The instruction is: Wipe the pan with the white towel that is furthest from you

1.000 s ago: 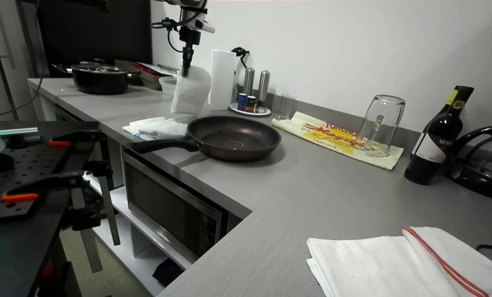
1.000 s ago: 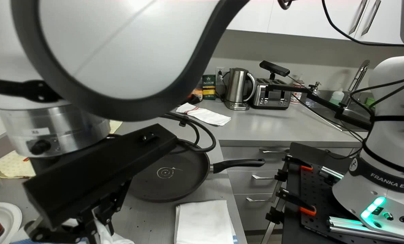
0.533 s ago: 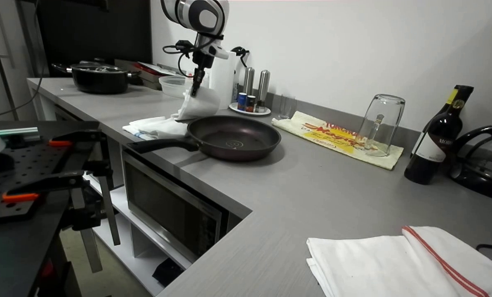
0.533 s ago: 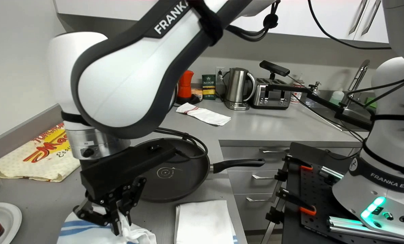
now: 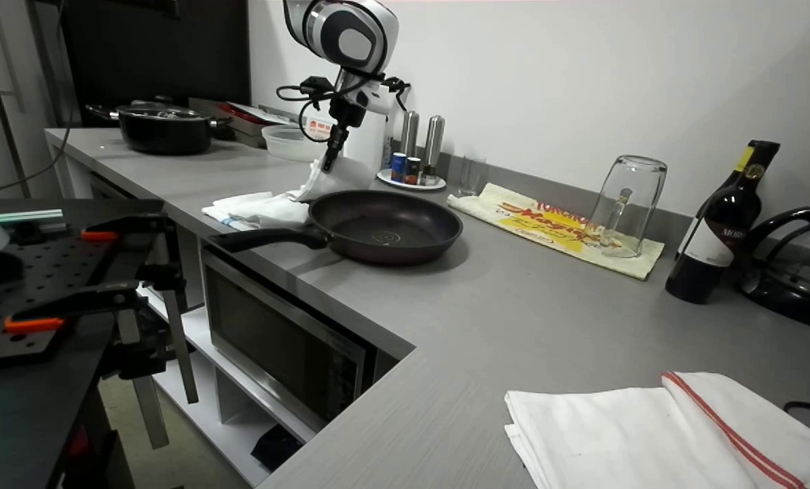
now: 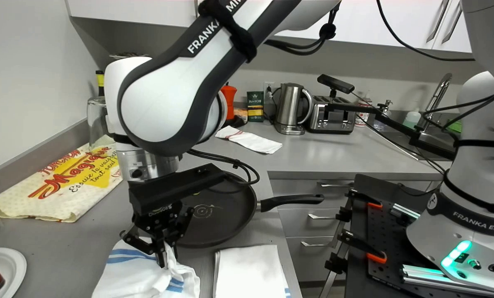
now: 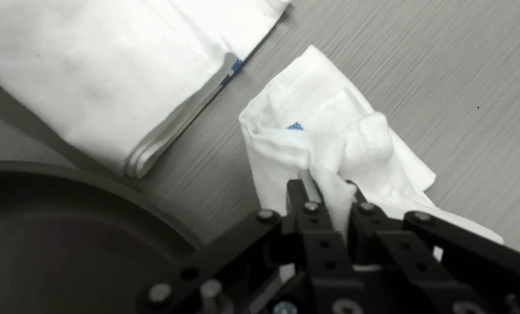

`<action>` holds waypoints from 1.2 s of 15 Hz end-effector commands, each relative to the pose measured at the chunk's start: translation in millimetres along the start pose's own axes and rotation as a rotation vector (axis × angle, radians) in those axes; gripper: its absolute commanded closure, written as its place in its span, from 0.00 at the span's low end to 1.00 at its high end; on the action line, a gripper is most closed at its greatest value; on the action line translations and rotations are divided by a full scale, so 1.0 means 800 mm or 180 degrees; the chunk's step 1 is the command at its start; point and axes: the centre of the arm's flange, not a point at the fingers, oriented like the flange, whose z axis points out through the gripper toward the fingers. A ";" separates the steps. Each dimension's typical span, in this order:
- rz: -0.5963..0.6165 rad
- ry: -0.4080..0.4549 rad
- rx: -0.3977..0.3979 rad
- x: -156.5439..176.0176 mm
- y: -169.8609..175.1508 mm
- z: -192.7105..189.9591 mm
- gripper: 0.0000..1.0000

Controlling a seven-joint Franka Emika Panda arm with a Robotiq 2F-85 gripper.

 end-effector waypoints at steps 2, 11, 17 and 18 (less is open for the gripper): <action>-0.0068 -0.0129 0.0047 -0.021 -0.003 -0.001 0.64; -0.0419 -0.0352 -0.0109 -0.091 -0.039 -0.036 0.01; -0.0577 -0.0313 -0.0085 -0.132 -0.023 -0.103 0.00; -0.0644 -0.0265 -0.0082 -0.138 -0.020 -0.115 0.00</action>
